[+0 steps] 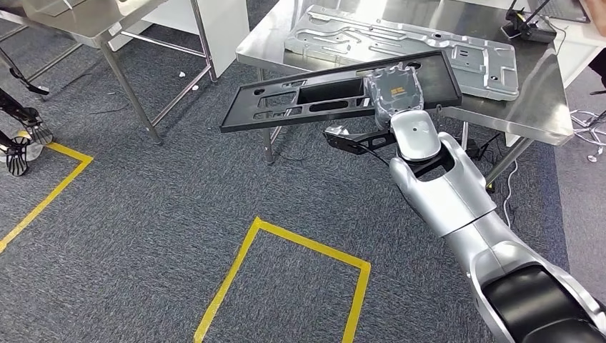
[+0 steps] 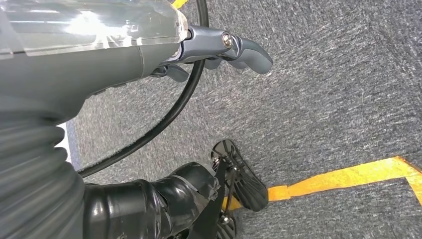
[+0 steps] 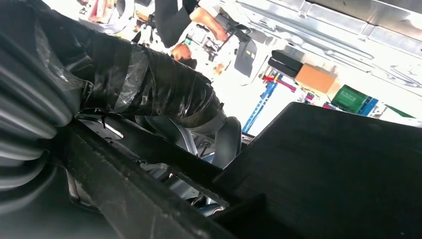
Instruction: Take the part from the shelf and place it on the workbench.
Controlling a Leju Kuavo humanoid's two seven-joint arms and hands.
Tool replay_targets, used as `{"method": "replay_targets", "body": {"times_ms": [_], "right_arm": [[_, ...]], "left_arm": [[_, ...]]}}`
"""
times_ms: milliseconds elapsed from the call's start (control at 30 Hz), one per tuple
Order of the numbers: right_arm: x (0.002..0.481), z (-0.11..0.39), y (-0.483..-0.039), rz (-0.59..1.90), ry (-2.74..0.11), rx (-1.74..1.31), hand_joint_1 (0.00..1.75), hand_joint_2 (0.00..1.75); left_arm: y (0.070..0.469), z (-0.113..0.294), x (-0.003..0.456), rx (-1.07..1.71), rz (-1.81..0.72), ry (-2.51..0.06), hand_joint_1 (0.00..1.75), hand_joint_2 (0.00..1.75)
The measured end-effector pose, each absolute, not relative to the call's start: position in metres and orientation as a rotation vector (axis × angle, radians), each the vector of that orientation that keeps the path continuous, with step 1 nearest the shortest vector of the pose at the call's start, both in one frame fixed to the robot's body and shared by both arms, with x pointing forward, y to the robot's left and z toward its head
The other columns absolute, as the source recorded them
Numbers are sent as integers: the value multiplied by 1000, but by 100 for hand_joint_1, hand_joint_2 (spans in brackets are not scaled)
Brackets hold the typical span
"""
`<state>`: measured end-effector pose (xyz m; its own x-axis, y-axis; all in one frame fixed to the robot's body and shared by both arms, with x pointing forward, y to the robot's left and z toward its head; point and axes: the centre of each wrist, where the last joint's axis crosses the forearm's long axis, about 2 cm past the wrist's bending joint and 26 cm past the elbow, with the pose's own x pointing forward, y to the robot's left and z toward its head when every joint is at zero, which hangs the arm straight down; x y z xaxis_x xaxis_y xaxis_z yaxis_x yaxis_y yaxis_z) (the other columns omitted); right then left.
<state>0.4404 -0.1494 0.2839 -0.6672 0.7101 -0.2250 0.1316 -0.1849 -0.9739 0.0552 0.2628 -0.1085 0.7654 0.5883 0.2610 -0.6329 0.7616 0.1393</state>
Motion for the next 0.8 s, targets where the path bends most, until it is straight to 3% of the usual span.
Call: {"method": "replay_targets", "body": {"times_ms": [800], "right_arm": [[442,271,-154,1913,-1644,-951,175,175]], "left_arm": [[267,-109,55,234,681,-192,0,175]]}}
